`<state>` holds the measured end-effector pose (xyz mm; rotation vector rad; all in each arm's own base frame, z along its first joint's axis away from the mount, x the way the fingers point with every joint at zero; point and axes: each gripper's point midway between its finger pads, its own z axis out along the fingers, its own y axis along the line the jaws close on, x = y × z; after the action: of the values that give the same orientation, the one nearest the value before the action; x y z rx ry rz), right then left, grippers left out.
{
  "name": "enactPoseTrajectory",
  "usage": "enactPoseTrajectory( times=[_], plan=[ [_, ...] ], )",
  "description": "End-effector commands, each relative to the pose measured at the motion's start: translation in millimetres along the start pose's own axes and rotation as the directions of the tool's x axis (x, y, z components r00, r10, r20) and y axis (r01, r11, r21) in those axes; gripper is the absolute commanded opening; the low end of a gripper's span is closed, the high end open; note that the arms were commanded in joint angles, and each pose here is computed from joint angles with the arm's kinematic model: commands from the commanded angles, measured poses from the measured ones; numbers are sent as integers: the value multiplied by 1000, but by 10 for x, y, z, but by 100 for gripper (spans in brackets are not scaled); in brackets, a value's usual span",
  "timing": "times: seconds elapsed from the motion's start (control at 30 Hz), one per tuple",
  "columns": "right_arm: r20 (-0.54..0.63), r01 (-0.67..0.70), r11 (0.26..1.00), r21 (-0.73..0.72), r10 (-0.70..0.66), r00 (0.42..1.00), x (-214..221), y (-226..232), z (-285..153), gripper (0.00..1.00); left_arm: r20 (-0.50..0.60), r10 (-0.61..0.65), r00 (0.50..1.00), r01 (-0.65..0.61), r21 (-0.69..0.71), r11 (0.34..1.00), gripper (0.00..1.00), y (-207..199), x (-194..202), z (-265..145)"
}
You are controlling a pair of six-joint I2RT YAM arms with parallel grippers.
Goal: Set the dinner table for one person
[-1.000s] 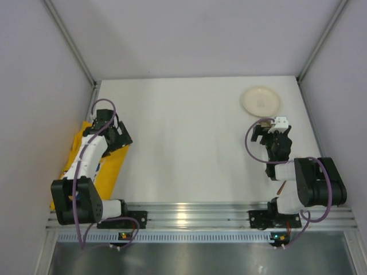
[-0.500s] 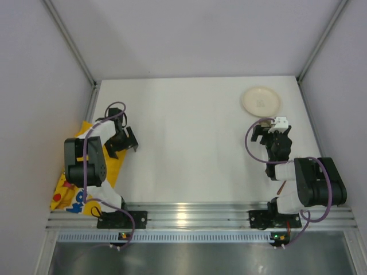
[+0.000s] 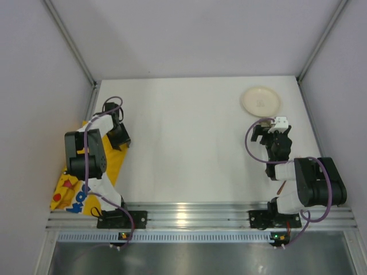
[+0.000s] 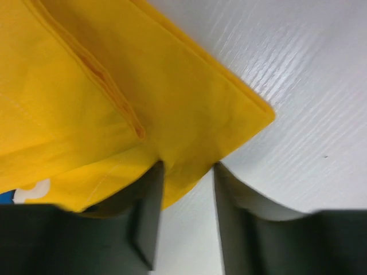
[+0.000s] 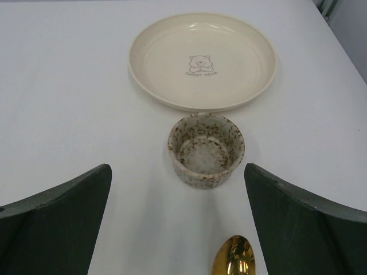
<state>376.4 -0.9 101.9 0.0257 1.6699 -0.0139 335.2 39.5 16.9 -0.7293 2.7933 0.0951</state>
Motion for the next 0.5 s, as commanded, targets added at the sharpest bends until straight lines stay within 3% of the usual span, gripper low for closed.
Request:
enactPoseTrajectory(
  times=[0.0,0.07,0.1,0.47],
  plan=[
    [68,-1,1000,-11,2,998,-194,7,42,100,-13,22,1000,-22,-45,999,37,105,-17,352],
    [67,0,1000,-11,0,998,-186,7,40,100,-35,26,999,-27,-28,999,18,62,17,422],
    [65,-1,1000,-13,2,998,-182,10,39,100,-43,23,999,-23,-5,1000,0,11,10,427],
    [65,0,1000,-11,0,998,-182,6,39,100,-71,-14,997,31,238,971,0,-575,34,88]
  ],
)
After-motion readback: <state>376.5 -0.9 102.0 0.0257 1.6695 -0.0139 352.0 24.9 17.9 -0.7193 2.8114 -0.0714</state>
